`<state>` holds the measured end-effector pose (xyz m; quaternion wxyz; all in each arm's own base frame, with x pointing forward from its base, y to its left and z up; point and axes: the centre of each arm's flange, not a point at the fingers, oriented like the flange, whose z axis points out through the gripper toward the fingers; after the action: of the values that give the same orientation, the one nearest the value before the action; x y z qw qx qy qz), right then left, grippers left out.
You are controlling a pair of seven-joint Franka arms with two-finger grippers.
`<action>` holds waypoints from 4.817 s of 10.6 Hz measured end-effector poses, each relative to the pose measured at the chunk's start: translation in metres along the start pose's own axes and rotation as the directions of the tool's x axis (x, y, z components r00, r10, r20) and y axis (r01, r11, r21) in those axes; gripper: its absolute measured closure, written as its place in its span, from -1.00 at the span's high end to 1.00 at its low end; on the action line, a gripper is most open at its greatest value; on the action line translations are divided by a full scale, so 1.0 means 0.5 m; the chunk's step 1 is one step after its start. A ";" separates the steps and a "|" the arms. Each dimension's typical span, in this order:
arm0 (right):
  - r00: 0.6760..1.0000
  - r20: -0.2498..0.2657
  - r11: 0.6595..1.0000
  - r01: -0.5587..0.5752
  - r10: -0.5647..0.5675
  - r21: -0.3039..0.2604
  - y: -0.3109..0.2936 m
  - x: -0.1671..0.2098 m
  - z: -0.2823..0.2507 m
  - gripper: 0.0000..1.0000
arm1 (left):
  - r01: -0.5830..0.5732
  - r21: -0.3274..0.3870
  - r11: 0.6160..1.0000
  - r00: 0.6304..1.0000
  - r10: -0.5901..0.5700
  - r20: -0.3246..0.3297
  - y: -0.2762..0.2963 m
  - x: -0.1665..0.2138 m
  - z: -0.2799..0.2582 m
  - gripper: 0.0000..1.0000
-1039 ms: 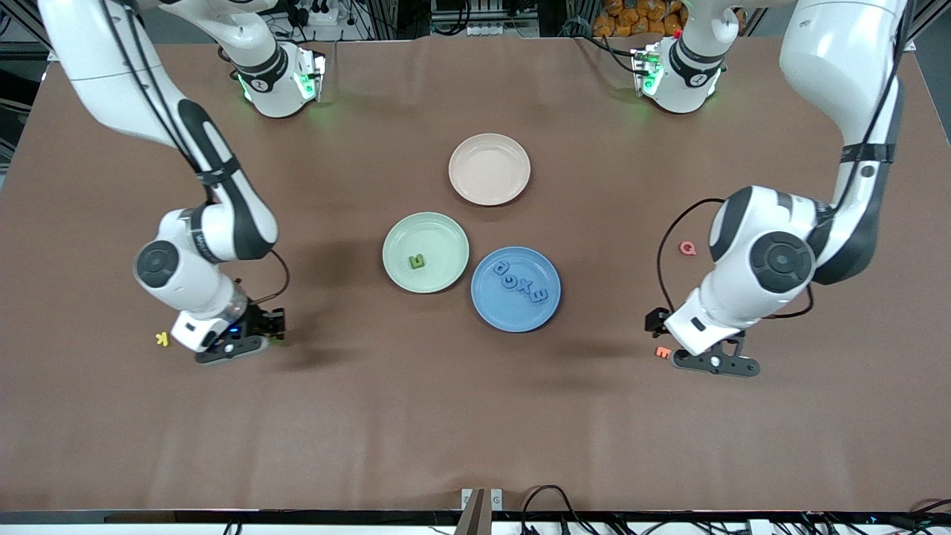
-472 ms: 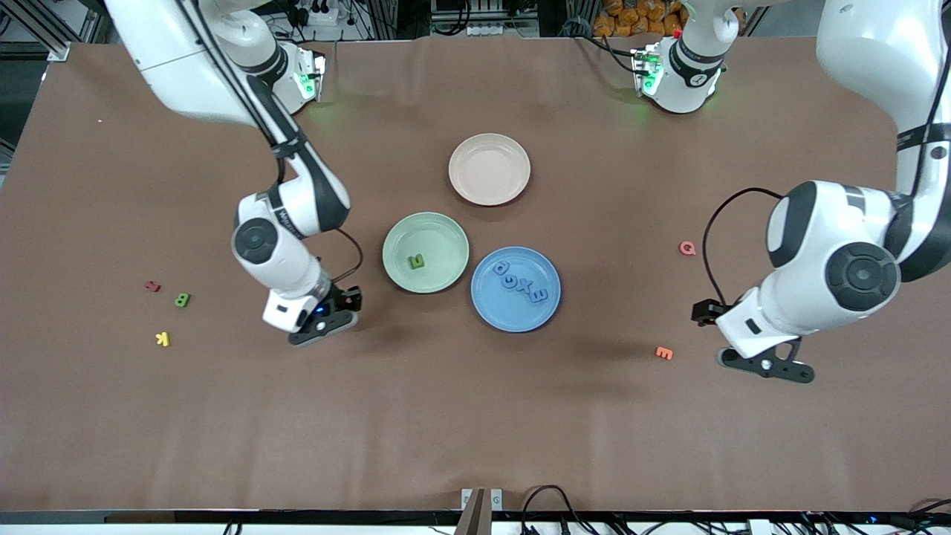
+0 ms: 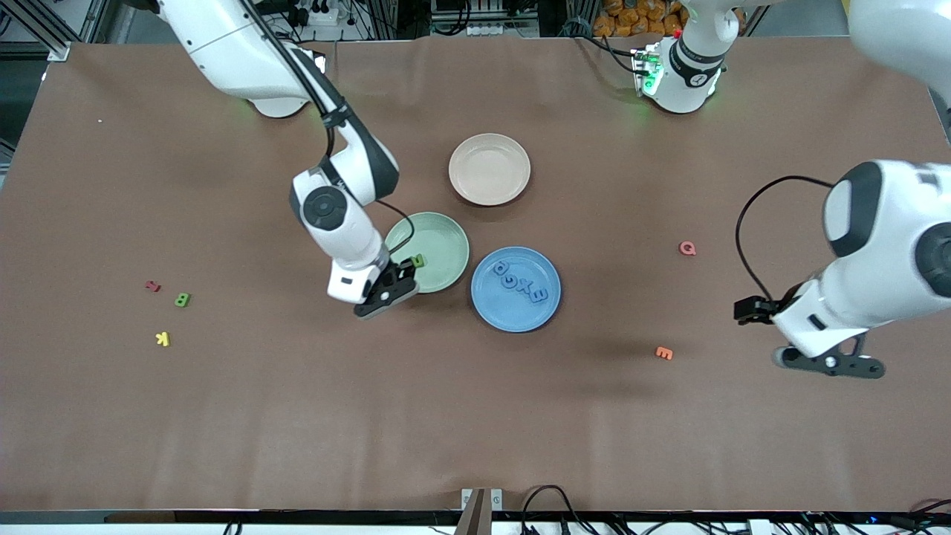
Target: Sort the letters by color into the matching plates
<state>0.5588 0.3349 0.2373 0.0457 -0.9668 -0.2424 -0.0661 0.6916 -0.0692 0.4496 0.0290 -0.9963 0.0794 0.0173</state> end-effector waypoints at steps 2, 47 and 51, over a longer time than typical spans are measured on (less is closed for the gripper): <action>1.000 0.016 1.000 0.025 -0.025 0.006 -0.063 -0.010 0.008 -0.28 | 0.031 -0.008 0.999 1.000 -0.031 -0.004 -0.033 -0.019 -0.040 1.00; 0.773 0.095 0.778 -0.614 0.627 -0.133 0.920 -0.427 0.035 1.00 | -0.006 -0.066 0.998 0.996 0.000 -0.089 0.004 -0.275 -0.343 1.00; 0.764 0.108 0.771 -0.623 0.636 -0.133 0.910 -0.454 0.027 1.00 | -0.005 -0.066 0.998 0.996 -0.001 -0.090 0.002 -0.275 -0.343 1.00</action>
<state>0.5780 -0.1681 0.1645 0.0044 -0.9952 0.0965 0.0134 0.5608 -0.0592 0.6261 -0.0075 -0.9964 0.0808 -0.0249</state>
